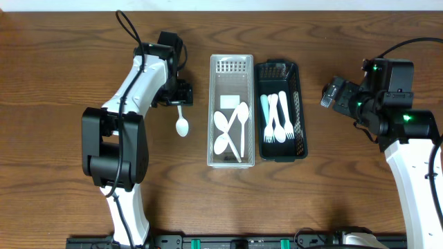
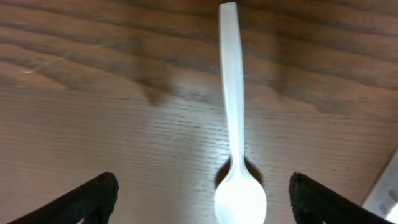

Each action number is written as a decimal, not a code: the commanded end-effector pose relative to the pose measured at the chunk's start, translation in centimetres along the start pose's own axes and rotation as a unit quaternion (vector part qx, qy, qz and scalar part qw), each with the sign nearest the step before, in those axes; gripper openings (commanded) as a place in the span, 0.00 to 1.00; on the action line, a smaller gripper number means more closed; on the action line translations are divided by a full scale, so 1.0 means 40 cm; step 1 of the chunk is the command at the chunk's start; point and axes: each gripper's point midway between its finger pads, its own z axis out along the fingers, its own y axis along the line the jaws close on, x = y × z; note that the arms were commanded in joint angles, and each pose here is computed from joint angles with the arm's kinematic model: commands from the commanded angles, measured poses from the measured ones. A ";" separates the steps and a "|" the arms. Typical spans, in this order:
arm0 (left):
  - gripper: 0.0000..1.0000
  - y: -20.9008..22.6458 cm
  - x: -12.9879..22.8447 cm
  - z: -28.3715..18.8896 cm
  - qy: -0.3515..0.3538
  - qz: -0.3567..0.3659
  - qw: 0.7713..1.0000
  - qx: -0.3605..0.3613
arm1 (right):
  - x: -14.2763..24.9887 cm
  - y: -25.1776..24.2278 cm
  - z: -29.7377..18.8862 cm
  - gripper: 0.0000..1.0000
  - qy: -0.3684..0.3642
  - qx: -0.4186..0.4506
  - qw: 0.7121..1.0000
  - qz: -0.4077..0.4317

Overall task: Pack container
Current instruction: 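Lift the white spoon with the left gripper toward the clear basket, then lower the spoon into the clear basket and open the left gripper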

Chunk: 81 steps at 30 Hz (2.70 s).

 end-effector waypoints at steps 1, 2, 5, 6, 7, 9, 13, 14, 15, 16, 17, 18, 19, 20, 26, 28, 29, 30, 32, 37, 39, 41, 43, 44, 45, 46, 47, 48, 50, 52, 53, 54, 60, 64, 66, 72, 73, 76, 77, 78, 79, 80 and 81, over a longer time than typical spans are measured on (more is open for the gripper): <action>0.85 -0.040 0.011 0.025 0.013 -0.003 0.999 0.042 | -0.009 -0.002 -0.005 0.99 -0.005 0.002 1.000 -0.002; 0.84 -0.041 0.009 0.030 0.011 -0.007 0.999 0.044 | -0.009 -0.002 -0.005 0.99 -0.005 0.002 1.000 -0.002; 0.84 -0.039 0.014 0.046 0.010 -0.006 0.999 0.043 | -0.009 -0.002 -0.005 0.99 -0.005 0.002 1.000 -0.002; 0.84 -0.038 0.018 0.052 0.012 -0.006 0.999 0.043 | -0.009 -0.002 -0.005 0.99 -0.005 0.002 1.000 -0.002; 0.84 -0.037 0.024 0.058 0.015 -0.004 0.999 0.042 | -0.009 -0.002 -0.005 0.99 -0.005 0.002 1.000 -0.001; 0.84 -0.035 0.037 0.072 0.022 -0.004 0.999 0.040 | -0.009 -0.002 -0.005 0.99 -0.005 0.002 1.000 -0.002; 0.84 -0.031 0.053 0.088 0.030 -0.004 0.999 0.038 | -0.009 -0.002 -0.005 0.99 -0.005 0.002 1.000 -0.001; 0.84 -0.030 0.054 0.089 0.030 -0.004 0.999 0.038 | -0.009 -0.002 -0.005 0.99 -0.005 0.002 1.000 -0.002; 0.82 -0.028 0.054 0.091 0.029 -0.005 0.999 0.036 | -0.009 -0.002 -0.005 0.99 -0.005 0.002 1.000 -0.002; 0.80 -0.024 0.053 0.091 0.028 -0.004 0.999 0.030 | -0.009 -0.002 -0.005 0.99 -0.005 0.002 1.000 -0.002; 0.78 -0.017 0.051 0.093 0.025 -0.004 0.999 0.022 | -0.009 -0.002 -0.005 0.99 -0.005 0.002 1.000 -0.002; 0.78 -0.012 0.051 0.096 0.024 -0.004 1.000 0.017 | -0.009 -0.002 -0.005 0.99 -0.005 0.002 1.000 -0.002; 0.78 -0.011 0.053 0.099 0.024 -0.004 1.000 0.016 | -0.009 -0.002 -0.005 0.99 -0.005 0.002 1.000 -0.001; 0.78 -0.011 0.055 0.101 0.025 -0.004 1.000 0.016 | -0.009 -0.002 -0.005 0.99 -0.005 0.002 1.000 -0.001; 0.78 -0.006 0.079 0.133 0.033 -0.004 0.999 0.014 | -0.009 -0.002 -0.005 0.99 -0.005 0.002 1.000 -0.002; 0.77 -0.003 0.091 0.142 0.039 -0.004 0.999 0.013 | -0.009 -0.002 -0.005 0.99 -0.005 0.002 1.000 -0.002; 0.74 -0.002 0.095 0.145 0.041 -0.004 0.999 0.012 | -0.009 -0.002 -0.005 0.99 -0.005 0.002 1.000 -0.002; 0.71 -0.001 0.098 0.146 0.042 -0.004 0.999 0.012 | -0.009 -0.002 -0.005 0.99 -0.005 0.002 1.000 -0.001; 0.59 -0.001 0.100 0.147 0.043 -0.004 0.999 0.011 | -0.009 -0.002 -0.005 0.99 -0.005 0.002 1.000 -0.001; 0.23 0.001 0.109 0.145 0.051 -0.004 0.999 0.010 | -0.009 -0.002 -0.005 0.99 -0.005 0.002 1.000 -0.002; 0.14 0.002 0.111 0.141 0.053 -0.004 0.999 0.009 | -0.009 -0.002 -0.005 0.99 -0.005 0.002 1.000 -0.002; 0.06 0.002 0.108 0.125 0.050 0.004 0.999 0.010 | -0.009 -0.002 -0.005 0.99 -0.005 0.002 1.000 -0.002; 0.06 0.000 0.100 0.093 0.044 0.005 0.999 0.012 | -0.009 -0.002 -0.005 0.99 -0.005 0.002 1.000 -0.002; 0.06 -0.002 0.093 0.066 0.037 0.006 0.999 0.014 | -0.009 -0.002 -0.005 0.99 -0.005 0.002 1.000 -0.002; 0.06 -0.005 0.086 0.039 0.028 0.007 0.999 0.016 | -0.009 -0.002 -0.005 0.99 -0.005 0.002 1.000 -0.002; 0.06 -0.009 0.079 0.007 0.016 0.009 1.000 0.019 | -0.009 -0.002 -0.005 0.99 -0.005 0.002 1.000 -0.002; 0.06 -0.015 0.073 -0.027 0.004 0.011 1.000 0.023 | -0.009 -0.002 -0.005 0.99 -0.005 0.002 1.000 -0.002; 0.06 -0.024 0.067 -0.063 -0.011 0.015 0.999 0.027 | -0.009 -0.002 -0.005 0.99 -0.005 0.002 1.000 -0.002; 0.06 -0.061 0.060 -0.151 -0.050 0.030 0.997 0.049 | -0.009 -0.002 -0.005 0.99 -0.005 0.002 1.000 -0.001; 0.06 -0.112 0.066 -0.233 -0.089 0.051 0.992 0.080 | -0.009 -0.002 -0.005 0.99 -0.005 0.002 1.000 -0.002; 0.06 -0.140 0.074 -0.274 -0.109 0.065 0.987 0.094 | -0.009 -0.002 -0.005 0.99 -0.005 0.002 1.000 -0.002; 0.06 -0.168 0.085 -0.310 -0.128 0.080 0.983 0.106 | -0.009 -0.002 -0.005 0.99 -0.005 0.002 1.000 -0.002; 0.06 -0.344 0.157 -0.423 -0.196 0.170 0.954 0.150 | -0.009 -0.002 -0.005 0.99 -0.005 0.002 1.000 -0.002; 0.06 -0.383 0.163 -0.354 -0.187 0.151 0.964 0.113 | -0.009 -0.002 -0.005 0.99 -0.005 0.002 1.000 -0.002; 0.10 -0.402 0.164 -0.305 -0.169 0.149 0.969 0.107 | -0.009 -0.002 -0.005 0.99 -0.005 0.002 1.000 -0.002; 0.51 -0.413 0.164 -0.179 -0.114 0.146 0.980 0.079 | -0.009 -0.002 -0.005 0.99 -0.005 0.002 1.000 -0.001; 0.54 -0.411 0.166 -0.177 -0.111 0.146 0.980 0.077 | -0.009 -0.002 -0.005 0.99 -0.005 0.002 1.000 -0.002; 0.63 -0.404 0.170 -0.211 -0.115 0.147 0.979 0.079 | -0.009 -0.002 -0.005 0.99 -0.005 0.002 1.000 -0.002; 0.65 -0.400 0.171 -0.232 -0.119 0.148 0.978 0.081 | -0.009 -0.002 -0.005 0.99 -0.005 0.002 1.000 -0.002; 0.67 -0.393 0.172 -0.260 -0.124 0.146 0.978 0.083 | -0.009 -0.002 -0.005 0.99 -0.005 0.002 1.000 -0.002; 0.68 -0.386 0.174 -0.290 -0.131 0.144 0.977 0.087 | -0.009 -0.002 -0.005 0.99 -0.005 0.002 1.000 -0.002; 0.71 -0.378 0.176 -0.320 -0.138 0.142 0.976 0.091 | -0.009 -0.002 -0.005 0.99 -0.005 0.002 1.000 -0.001; 0.76 -0.369 0.180 -0.358 -0.149 0.139 0.974 0.097 | -0.009 -0.002 -0.005 0.99 -0.005 0.002 1.000 -0.002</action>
